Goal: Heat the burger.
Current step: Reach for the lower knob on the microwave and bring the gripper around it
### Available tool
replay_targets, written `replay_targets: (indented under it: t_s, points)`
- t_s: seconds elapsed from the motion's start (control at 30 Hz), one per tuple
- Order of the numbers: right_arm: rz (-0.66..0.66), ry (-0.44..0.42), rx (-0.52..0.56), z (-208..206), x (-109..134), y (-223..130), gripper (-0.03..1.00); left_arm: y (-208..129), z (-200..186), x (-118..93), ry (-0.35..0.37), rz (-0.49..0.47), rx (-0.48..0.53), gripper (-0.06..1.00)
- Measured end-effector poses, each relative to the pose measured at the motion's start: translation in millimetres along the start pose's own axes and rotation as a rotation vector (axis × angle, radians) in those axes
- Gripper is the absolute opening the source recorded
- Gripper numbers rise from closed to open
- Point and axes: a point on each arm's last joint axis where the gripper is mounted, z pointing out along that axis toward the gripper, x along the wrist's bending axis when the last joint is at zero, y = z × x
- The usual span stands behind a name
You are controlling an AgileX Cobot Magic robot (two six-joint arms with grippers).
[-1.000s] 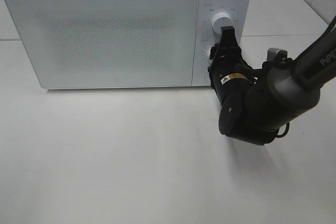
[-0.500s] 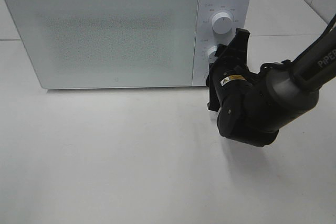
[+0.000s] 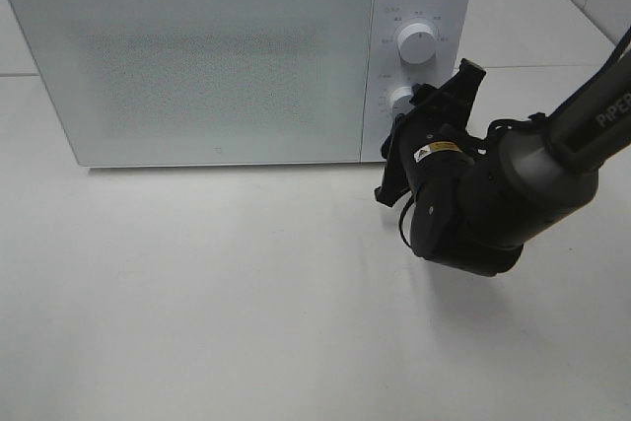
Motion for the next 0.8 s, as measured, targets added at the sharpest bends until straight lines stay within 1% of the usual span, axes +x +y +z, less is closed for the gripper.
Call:
replay_targets:
  t_s: [0.4,0.8]
  points:
    - [-0.004,0.000,0.002,0.0,0.0,-0.2,0.45,0.0,0.0,0.0,0.000,0.000,0.000,0.99]
    - [-0.048,0.001,-0.004,0.0,0.1,0.4,0.45,0.0,0.0,0.0,0.000,0.000,0.000,0.99]
